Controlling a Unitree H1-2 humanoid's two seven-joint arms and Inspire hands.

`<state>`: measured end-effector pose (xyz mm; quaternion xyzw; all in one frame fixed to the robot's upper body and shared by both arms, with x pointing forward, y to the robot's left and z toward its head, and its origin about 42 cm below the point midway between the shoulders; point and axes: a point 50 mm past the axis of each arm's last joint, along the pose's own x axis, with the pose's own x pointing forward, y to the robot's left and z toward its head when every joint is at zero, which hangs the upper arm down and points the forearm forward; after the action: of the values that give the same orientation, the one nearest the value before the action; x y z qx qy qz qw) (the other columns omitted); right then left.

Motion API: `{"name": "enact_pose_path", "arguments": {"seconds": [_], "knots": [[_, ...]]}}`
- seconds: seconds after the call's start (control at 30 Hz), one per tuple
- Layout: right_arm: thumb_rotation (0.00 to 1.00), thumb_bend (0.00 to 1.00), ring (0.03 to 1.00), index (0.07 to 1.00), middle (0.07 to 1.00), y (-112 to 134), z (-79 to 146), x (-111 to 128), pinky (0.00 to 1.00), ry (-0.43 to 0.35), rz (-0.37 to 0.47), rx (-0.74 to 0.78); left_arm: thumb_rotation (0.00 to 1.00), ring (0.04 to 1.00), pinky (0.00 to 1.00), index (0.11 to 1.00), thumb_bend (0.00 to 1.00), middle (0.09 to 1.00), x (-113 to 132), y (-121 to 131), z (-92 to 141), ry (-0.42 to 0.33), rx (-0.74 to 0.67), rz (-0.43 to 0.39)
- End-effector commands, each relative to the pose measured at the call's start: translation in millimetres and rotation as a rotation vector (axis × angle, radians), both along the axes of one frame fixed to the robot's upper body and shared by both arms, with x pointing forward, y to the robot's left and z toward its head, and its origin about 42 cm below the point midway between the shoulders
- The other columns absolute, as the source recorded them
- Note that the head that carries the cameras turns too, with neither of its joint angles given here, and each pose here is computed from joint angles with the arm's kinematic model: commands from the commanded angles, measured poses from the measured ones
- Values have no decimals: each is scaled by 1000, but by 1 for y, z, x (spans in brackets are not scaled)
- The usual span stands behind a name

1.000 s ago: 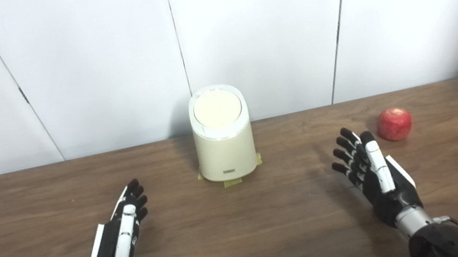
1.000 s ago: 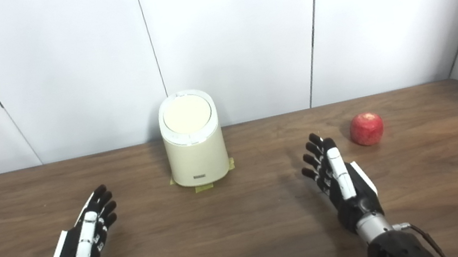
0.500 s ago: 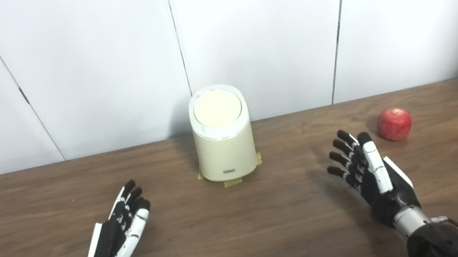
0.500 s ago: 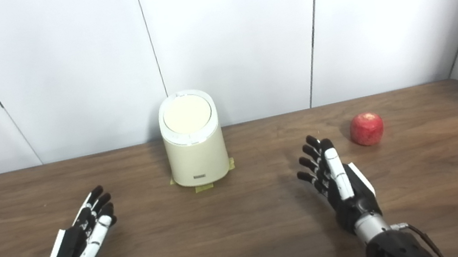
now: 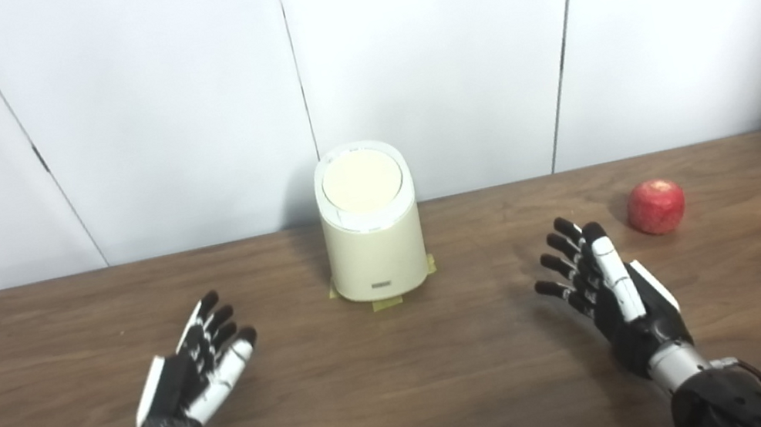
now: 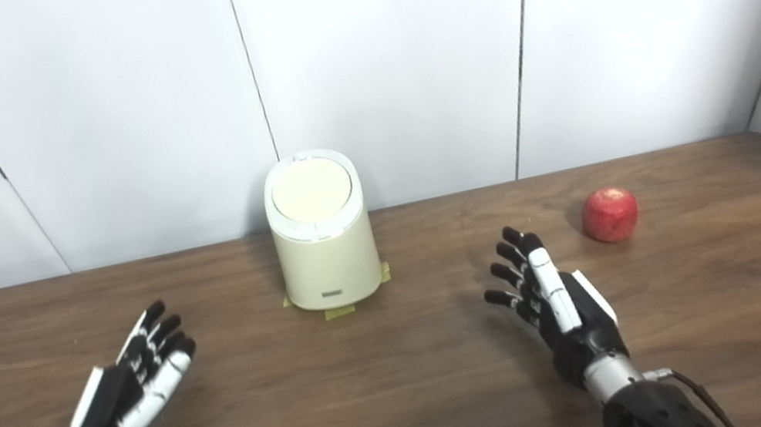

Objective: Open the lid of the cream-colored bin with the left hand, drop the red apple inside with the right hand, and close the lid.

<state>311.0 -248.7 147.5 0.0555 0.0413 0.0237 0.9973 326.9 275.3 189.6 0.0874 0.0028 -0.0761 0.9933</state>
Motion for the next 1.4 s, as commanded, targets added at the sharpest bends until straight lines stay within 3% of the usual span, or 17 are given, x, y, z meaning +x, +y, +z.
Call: {"name": "enact_pose_path", "arguments": {"seconds": [0.0, 0.1, 0.27, 0.4, 0.5, 0.7, 0.8, 1.0, 1.23, 1.37], "knots": [[957, 494, 925, 963, 962, 4, 21, 11, 794, -94, 14, -1, 528, 931, 918, 1000, 557, 969, 19, -2, 49, -120, 22, -57], [965, 492, 925, 961, 959, 6, 22, 10, 815, -93, 15, -8, 488, 926, 923, 1000, 574, 981, 36, -3, 75, -153, 24, -80], [974, 493, 917, 960, 952, 6, 23, 10, 806, -93, 9, -15, 502, 933, 917, 1000, 620, 992, 61, -6, 108, -206, 115, -106], [952, 477, 907, 958, 944, 5, 23, 12, 794, -84, 1, -7, 440, 944, 902, 1000, 651, 999, 82, -14, 130, -227, 152, -147], [930, 475, 909, 964, 947, 6, 23, 12, 797, -82, 2, -6, 451, 953, 874, 1000, 679, 994, 98, -26, 145, -243, 219, -163], [863, 494, 913, 966, 947, 7, 23, 12, 799, -78, 2, -1, 307, 946, 865, 1000, 726, 992, 124, -47, 165, -245, 337, -191], [805, 535, 912, 971, 950, 7, 23, 12, 797, -81, 11, -7, 275, 943, 911, 1000, 752, 992, 139, -58, 175, -234, 419, -207], [806, 524, 908, 975, 948, 8, 23, 11, 798, -82, 16, -3, 186, 974, 919, 1000, 802, 1000, 155, -78, 182, -229, 461, -177], [820, 529, 904, 974, 941, 9, 23, 10, 809, -81, 11, -2, 183, 986, 862, 1000, 827, 1000, 168, -107, 189, -240, 615, -123], [821, 514, 899, 976, 935, 9, 23, 10, 799, -80, 9, 2, 138, 999, 887, 1000, 852, 1000, 178, -124, 193, -256, 661, -103]]}}
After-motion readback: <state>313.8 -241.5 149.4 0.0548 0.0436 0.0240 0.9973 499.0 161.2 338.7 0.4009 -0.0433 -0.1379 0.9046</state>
